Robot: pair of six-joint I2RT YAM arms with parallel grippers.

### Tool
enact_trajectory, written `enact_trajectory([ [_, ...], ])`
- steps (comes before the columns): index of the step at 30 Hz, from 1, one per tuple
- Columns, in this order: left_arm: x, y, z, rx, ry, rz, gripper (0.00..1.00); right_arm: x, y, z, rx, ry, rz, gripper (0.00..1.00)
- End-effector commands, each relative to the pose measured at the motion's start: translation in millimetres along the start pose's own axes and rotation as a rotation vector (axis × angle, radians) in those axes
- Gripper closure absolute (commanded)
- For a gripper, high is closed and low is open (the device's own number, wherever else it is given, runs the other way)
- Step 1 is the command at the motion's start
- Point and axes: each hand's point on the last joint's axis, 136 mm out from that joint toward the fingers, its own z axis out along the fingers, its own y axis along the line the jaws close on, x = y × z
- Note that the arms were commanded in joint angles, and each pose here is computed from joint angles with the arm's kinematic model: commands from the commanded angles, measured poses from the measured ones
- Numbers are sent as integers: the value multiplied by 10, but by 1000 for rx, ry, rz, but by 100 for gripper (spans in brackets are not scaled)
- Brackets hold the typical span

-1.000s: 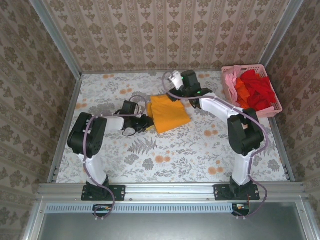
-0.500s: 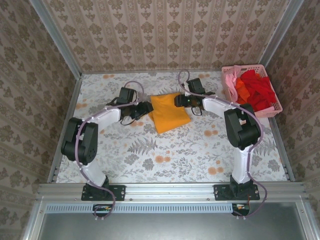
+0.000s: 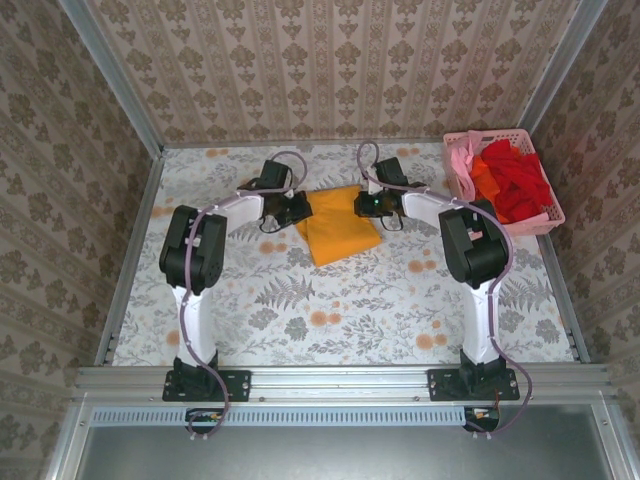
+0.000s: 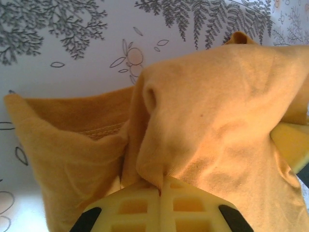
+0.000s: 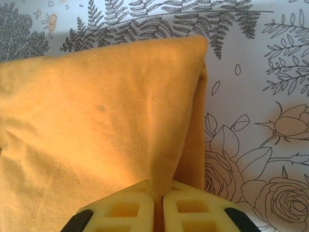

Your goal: Fold and stack the t-shirts

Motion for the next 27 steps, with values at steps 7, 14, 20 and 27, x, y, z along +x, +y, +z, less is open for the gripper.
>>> enact_trajectory([
  [7, -95, -288, -468, 0, -89, 98, 100, -153, 254, -278, -102, -89, -36, 100],
  [14, 72, -166, -611, -32, -101, 83, 100, -112, 303, -267, -114, -79, -48, 100],
  [20, 314, 156, -551, -92, -70, 24, 100, -95, 343, -265, -93, -70, -88, 100],
  [27, 567, 527, -367, -152, -36, -41, 100, -58, 346, -249, -76, -66, -107, 86],
])
